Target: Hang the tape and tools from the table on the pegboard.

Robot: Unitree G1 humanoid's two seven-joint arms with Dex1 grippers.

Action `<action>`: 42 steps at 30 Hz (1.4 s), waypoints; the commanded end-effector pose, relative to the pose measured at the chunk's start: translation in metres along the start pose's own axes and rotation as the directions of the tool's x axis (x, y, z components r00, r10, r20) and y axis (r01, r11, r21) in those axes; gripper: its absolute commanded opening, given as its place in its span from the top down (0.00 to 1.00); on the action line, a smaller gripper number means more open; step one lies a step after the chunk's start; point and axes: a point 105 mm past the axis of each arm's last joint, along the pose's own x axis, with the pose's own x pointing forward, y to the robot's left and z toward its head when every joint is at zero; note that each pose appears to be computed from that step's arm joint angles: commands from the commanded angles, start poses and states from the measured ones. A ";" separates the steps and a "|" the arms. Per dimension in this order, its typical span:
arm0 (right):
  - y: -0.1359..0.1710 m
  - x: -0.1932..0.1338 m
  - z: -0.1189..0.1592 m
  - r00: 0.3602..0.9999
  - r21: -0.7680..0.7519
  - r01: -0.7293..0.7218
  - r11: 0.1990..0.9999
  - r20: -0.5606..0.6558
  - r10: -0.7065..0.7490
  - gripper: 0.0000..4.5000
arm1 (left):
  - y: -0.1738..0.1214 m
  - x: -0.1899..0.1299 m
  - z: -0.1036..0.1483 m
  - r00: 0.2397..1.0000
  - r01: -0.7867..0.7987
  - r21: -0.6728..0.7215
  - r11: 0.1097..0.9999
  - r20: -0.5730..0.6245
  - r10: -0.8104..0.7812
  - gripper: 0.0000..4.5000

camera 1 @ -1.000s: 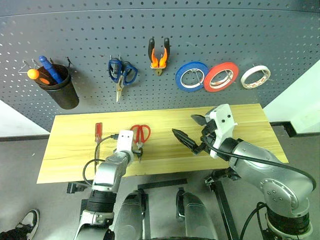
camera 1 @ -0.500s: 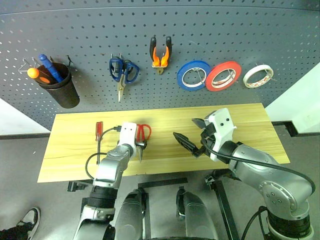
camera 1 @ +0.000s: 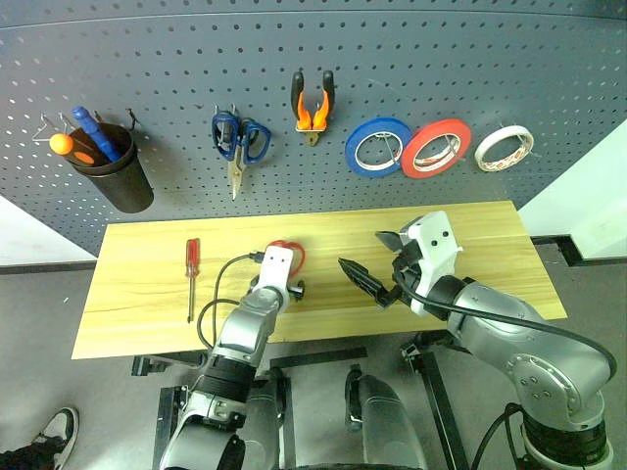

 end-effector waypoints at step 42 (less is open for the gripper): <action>-0.023 0.005 0.021 0.993 -0.116 0.075 0.990 0.101 -0.063 0.00 | -0.007 -0.041 0.051 0.885 -0.125 0.372 0.920 0.461 -0.066 0.77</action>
